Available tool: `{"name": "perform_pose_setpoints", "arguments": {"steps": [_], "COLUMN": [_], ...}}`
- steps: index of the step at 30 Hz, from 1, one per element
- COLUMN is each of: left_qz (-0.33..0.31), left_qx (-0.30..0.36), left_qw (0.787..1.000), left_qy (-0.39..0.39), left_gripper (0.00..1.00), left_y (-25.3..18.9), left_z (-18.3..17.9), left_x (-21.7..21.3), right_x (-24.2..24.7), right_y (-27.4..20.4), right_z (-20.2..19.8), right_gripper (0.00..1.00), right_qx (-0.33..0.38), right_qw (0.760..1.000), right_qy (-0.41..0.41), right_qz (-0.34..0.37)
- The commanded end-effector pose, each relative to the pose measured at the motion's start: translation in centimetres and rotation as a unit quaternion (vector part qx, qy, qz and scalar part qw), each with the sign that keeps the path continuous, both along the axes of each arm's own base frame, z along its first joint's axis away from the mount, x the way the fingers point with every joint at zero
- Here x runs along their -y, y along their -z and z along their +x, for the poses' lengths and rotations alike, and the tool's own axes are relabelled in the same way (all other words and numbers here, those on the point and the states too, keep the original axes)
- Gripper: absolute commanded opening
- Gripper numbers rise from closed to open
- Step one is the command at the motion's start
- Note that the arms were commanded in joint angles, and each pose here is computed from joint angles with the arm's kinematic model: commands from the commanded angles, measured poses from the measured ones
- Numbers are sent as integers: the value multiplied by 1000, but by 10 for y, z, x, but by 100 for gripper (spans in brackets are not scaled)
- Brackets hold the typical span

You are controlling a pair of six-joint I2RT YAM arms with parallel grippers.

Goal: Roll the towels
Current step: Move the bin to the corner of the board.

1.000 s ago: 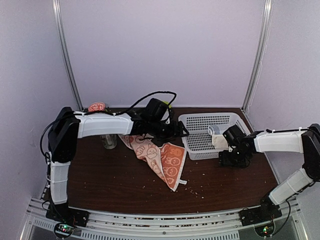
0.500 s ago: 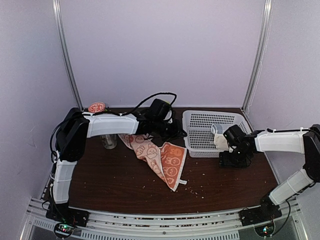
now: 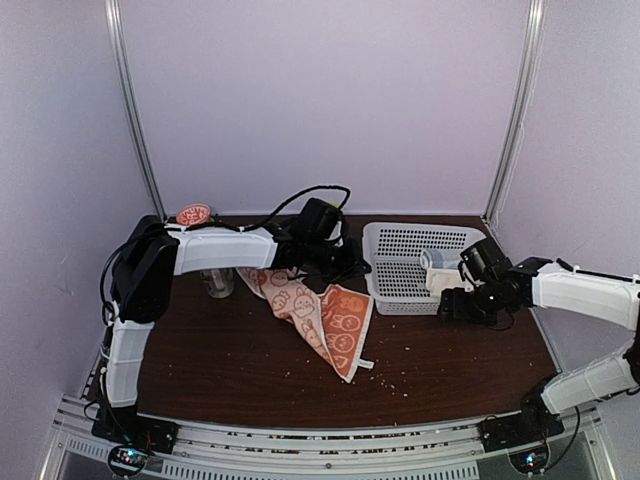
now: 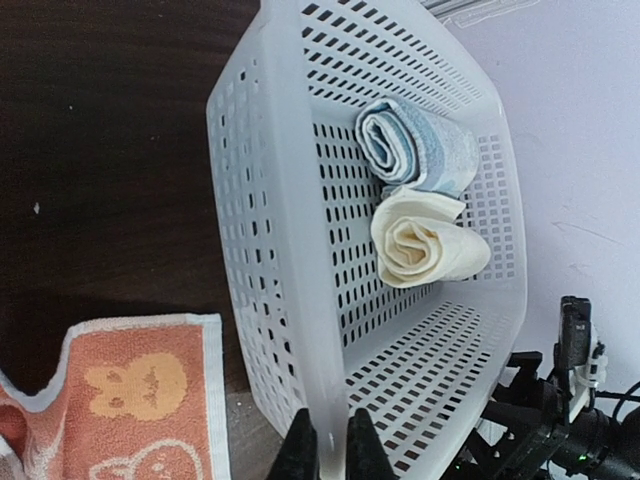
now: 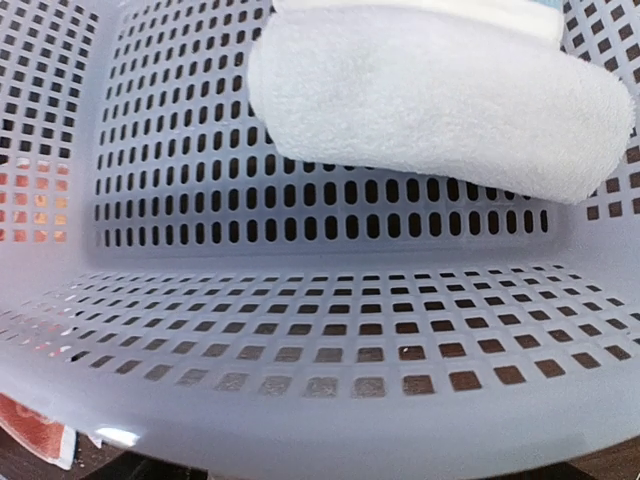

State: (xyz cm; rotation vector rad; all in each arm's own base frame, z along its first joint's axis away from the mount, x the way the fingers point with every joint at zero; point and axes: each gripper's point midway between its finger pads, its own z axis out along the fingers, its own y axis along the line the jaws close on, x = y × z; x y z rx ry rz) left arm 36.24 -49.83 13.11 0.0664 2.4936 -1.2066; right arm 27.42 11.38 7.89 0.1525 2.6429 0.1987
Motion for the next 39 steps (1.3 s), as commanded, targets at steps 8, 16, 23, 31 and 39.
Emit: {"name": "perform_pose_setpoints", "arguments": {"steps": [8, 16, 23, 31, 39], "left_qz": [-3, -2, 13, 61, 105], "left_qx": [8, 15, 36, 68, 87], "left_qw": [1000, 1000, 999, 995, 986], "left_qy": [-4, 12, 1, -50, -96], "left_gripper": [0, 50, 82, 98, 98], "left_y": [2, -9, -44, -77, -70], "left_z": [7, 2, -9, -28, -54], "left_x": [5, 4, -29, -91, -154], "right_x": [-46, -88, -111, -117, -77], "right_y": [-36, -20, 0, 9, 10], "right_z": [-38, -54, -30, 24, 73], "right_gripper": [61, 36, 0, 0, 0], "right_qx": [51, 46, 59, 81, 87], "right_qw": [984, 978, 983, 994, 995], "right_qy": [-141, -178, -149, -71, 29], "right_qz": [93, 95, 86, 22, -25]}}
